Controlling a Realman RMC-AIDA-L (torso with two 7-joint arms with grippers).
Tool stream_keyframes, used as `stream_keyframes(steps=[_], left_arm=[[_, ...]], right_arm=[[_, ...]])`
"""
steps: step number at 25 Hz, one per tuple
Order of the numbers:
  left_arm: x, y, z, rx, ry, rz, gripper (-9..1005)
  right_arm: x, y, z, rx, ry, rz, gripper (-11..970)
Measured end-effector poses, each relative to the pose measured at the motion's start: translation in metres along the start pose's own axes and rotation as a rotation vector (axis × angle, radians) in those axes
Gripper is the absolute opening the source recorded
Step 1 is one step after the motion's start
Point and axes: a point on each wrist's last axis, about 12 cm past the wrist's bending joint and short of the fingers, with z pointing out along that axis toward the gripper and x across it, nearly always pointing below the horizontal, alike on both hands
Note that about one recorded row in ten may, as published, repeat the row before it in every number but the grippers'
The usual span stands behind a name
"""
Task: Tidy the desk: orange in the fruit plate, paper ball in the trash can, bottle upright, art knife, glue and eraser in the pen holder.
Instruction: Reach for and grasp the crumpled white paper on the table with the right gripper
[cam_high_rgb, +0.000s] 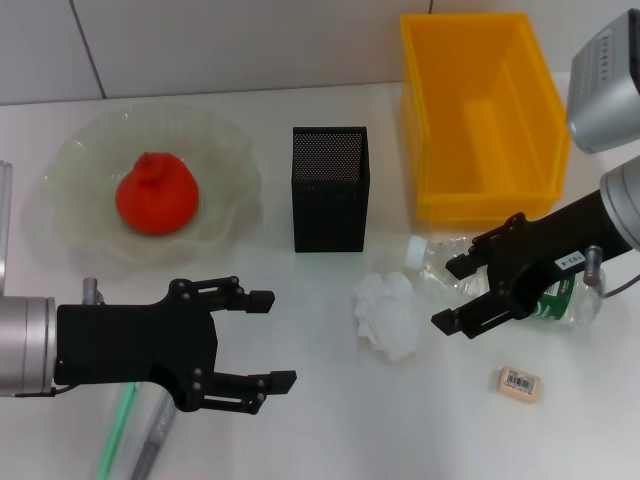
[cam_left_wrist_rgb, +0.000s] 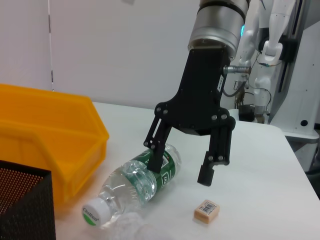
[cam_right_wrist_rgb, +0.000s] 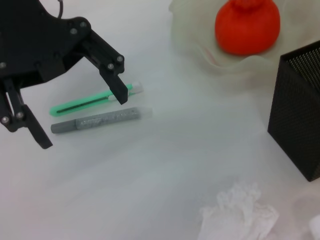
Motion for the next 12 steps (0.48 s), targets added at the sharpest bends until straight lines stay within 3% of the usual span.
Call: stream_keyframes(steps=[12], left_arm=[[0.000, 0.000, 0.000, 0.005, 0.001, 0.001, 861]], right_arm=[[-0.001, -0.006, 0.017, 0.024, 0.020, -0.012, 766]])
